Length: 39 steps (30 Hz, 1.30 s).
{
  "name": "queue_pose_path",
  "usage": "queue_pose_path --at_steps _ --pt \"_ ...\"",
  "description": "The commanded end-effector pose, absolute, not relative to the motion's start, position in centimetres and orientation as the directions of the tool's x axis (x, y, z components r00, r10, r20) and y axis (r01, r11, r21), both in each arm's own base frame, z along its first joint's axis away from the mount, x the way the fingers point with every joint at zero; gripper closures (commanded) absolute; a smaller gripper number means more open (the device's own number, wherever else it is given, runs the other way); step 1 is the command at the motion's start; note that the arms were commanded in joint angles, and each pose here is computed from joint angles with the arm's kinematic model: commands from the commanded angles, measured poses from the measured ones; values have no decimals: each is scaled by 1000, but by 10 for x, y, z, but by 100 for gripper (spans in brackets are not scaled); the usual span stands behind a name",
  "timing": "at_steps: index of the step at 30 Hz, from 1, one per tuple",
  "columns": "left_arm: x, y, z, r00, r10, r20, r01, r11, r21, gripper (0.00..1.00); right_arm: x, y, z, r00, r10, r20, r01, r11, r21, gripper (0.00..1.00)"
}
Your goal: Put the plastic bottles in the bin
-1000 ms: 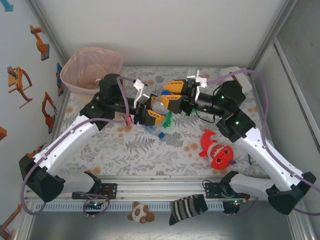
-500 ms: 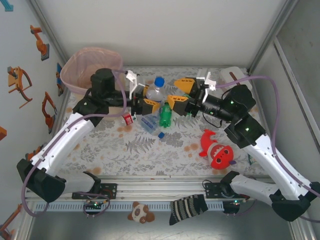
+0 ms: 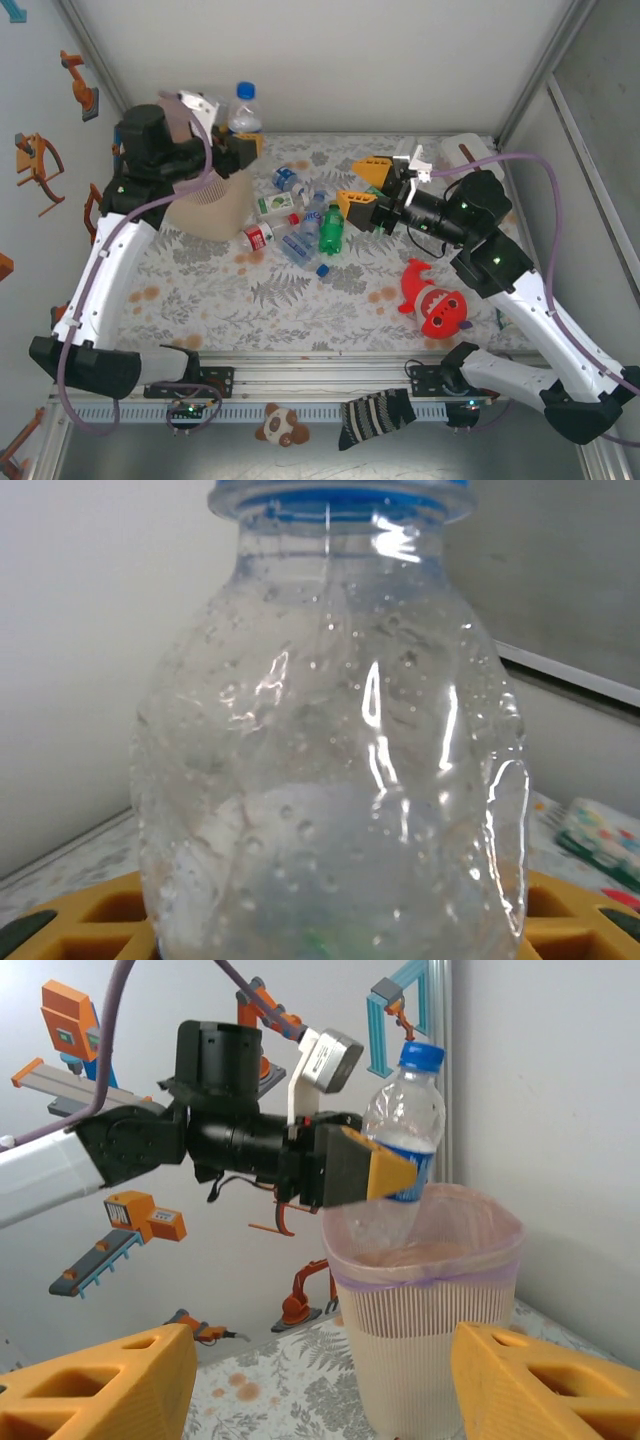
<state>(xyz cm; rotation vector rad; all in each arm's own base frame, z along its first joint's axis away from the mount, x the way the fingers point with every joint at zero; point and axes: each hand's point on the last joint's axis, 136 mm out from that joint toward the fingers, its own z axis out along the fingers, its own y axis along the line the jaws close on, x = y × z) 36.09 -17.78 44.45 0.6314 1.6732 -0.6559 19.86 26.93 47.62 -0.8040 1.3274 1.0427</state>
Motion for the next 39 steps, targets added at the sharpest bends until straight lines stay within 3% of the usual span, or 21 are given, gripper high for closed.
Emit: queue_pose_path --at_steps 1,10,21,39 --pt "386 -145 433 -277 44 -960 591 796 -134 52 197 267 484 -20 142 -990 -927 368 72 33" --pt "443 -78 386 -445 134 -885 401 914 -63 52 198 268 479 -24 126 -992 -926 372 70 33" --pt "493 -24 313 -606 294 -739 290 947 139 54 202 270 471 -31 106 -994 -922 382 70 33" --pt "494 7 198 -820 394 -416 328 918 224 52 208 274 457 -52 87 -995 -919 385 82 33"
